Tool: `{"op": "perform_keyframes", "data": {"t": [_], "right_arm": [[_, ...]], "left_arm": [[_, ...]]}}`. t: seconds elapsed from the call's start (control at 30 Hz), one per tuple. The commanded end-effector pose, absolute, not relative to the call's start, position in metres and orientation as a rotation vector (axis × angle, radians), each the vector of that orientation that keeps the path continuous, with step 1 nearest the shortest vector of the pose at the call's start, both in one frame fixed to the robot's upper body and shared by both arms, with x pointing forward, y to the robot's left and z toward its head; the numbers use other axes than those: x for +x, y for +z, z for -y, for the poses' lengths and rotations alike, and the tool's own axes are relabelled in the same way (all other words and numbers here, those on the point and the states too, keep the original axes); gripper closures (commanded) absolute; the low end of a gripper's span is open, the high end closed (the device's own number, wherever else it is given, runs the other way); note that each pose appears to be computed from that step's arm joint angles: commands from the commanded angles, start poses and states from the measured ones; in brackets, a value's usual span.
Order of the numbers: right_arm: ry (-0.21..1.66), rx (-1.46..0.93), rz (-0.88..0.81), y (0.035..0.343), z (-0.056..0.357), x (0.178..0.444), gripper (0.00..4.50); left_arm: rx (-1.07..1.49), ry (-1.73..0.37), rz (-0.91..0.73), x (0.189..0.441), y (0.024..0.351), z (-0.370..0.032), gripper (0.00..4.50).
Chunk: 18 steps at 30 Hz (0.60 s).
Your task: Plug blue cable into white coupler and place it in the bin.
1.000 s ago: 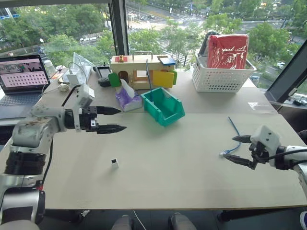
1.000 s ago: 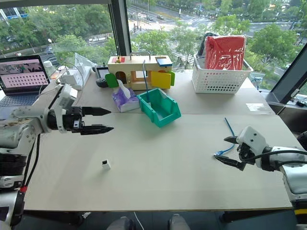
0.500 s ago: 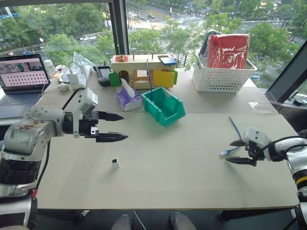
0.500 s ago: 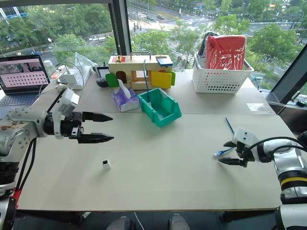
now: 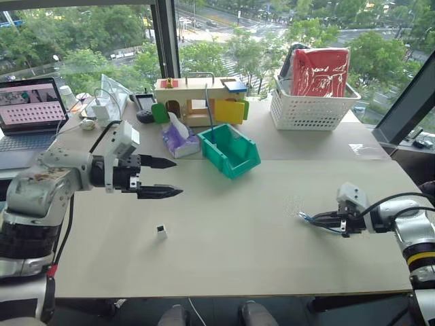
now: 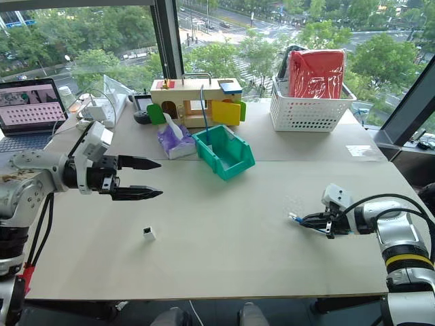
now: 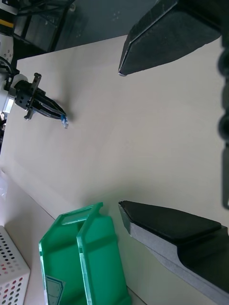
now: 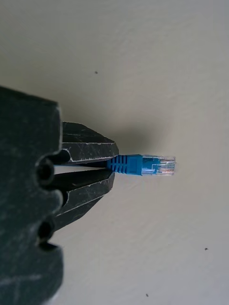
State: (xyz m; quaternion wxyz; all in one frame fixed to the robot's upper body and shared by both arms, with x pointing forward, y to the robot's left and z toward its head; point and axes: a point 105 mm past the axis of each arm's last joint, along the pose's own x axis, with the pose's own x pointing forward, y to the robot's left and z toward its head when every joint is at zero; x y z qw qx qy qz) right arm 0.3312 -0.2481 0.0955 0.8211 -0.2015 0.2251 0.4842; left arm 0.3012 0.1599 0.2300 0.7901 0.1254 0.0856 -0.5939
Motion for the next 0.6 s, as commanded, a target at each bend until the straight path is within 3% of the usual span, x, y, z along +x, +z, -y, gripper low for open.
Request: {"op": "perform_keyframes", "data": {"t": [0.03, 0.43, 0.47, 0.5, 0.6], "right_arm": [[1.033, -0.423, -0.388, 0.113, 0.210, 0.346, 4.48], [1.273, -0.431, -0.338, 0.103, 0.087, 0.344, 4.48], [1.310, -0.425, -0.333, 0.103, 0.078, 0.341, 3.57], [1.340, -0.430, -0.338, 0.101, 0.071, 0.338, 3.47], [1.350, -0.467, -0.345, 0.097, 0.067, 0.338, 2.37]], "left_arm": [[0.307, -1.296, -0.135, 0.300, 0.238, -0.154, 0.00], [0.431, -1.323, -0.177, 0.291, 0.222, -0.148, 0.00], [0.432, -1.332, -0.177, 0.290, 0.221, -0.146, 0.00], [0.431, -1.337, -0.171, 0.291, 0.221, -0.143, 0.00], [0.437, -1.353, -0.154, 0.295, 0.219, -0.135, 0.00]]}}
